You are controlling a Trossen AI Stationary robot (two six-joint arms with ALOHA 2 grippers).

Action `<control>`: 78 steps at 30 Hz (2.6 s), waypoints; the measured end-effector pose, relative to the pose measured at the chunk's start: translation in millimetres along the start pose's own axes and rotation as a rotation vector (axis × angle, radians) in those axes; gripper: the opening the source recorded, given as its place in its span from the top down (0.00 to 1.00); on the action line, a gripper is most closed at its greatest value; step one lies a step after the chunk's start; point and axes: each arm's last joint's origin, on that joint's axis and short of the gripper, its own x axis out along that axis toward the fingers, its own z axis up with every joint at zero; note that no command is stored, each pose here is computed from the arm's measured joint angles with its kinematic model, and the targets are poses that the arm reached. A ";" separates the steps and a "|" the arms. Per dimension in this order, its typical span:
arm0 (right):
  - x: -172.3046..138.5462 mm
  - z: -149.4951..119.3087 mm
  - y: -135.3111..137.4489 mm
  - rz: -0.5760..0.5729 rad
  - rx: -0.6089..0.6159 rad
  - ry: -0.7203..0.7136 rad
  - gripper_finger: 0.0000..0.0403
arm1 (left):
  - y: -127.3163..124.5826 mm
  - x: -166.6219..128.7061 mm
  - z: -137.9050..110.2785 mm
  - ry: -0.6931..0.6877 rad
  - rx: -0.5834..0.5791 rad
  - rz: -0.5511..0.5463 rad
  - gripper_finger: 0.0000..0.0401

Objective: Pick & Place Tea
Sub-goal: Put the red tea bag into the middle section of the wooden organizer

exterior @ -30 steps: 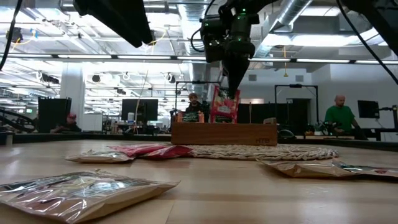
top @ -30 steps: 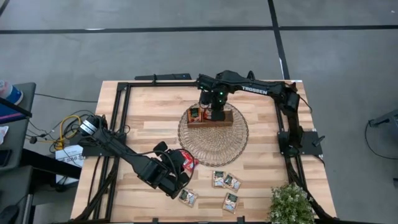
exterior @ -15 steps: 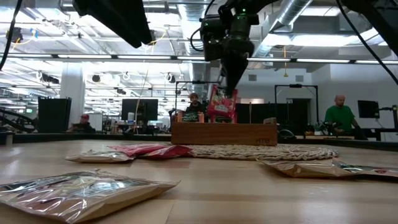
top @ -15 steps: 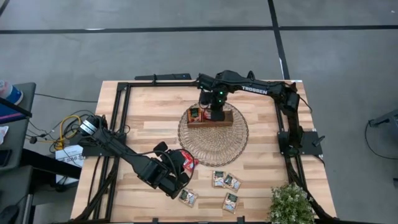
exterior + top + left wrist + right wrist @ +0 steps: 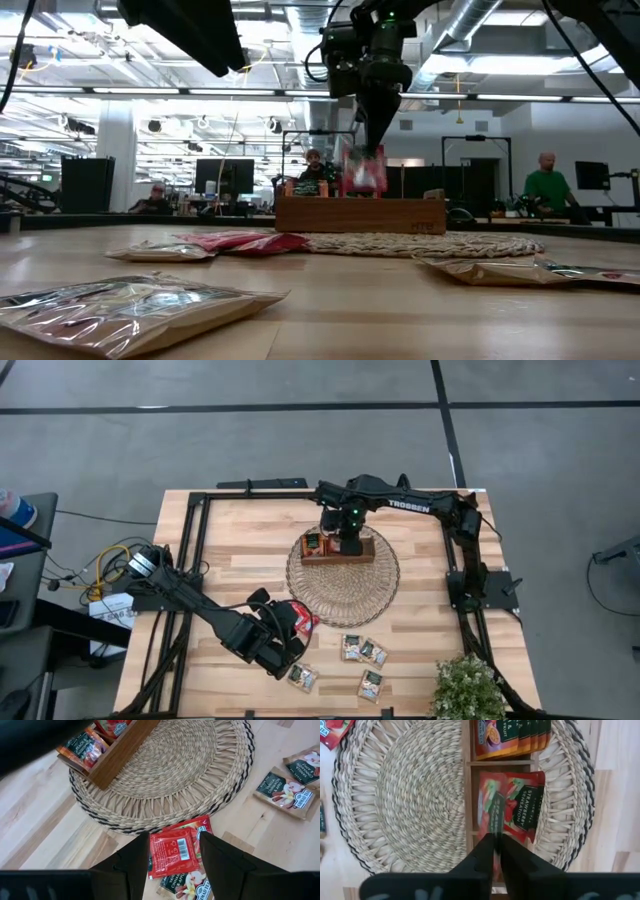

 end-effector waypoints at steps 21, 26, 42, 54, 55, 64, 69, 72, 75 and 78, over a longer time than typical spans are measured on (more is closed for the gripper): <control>-1.9 -9.4 2.4 0.032 0.047 0.085 0.84 | -1.8 1.6 -1.1 0.010 -0.003 -0.006 0.58; -15.6 -19.0 7.0 0.048 0.115 0.116 0.84 | -16.6 4.2 -2.0 -0.080 0.011 -0.045 0.58; -67.8 -79.3 71.3 -0.083 0.128 -0.586 0.84 | -0.1 -15.9 44.9 -0.192 0.161 -0.353 0.58; -22.9 -81.6 58.4 -0.135 0.145 -0.632 0.84 | 84.5 72.4 -14.4 -0.264 -0.100 -0.522 0.76; -21.3 -81.5 57.0 -0.138 0.147 -0.641 0.84 | 95.3 72.1 -20.5 -0.275 -0.110 -0.488 0.77; 25.6 -77.4 42.1 -0.133 0.222 -0.644 0.84 | 167.2 44.2 -29.9 -0.471 -0.088 -0.462 0.79; 42.6 -68.6 33.1 -0.123 0.280 -0.660 0.84 | 189.0 31.1 -27.8 -0.529 -0.089 -0.456 0.79; 51.4 -65.0 29.8 -0.116 0.295 -0.641 0.84 | 194.0 25.8 -28.6 -0.546 -0.080 -0.438 0.79; 55.6 -64.2 28.8 -0.110 0.309 -0.625 0.84 | 194.5 25.7 -29.3 -0.541 -0.067 -0.431 0.79; 57.4 -66.0 28.7 -0.109 0.311 -0.601 0.84 | 193.9 26.5 -29.2 -0.546 -0.040 -0.422 0.79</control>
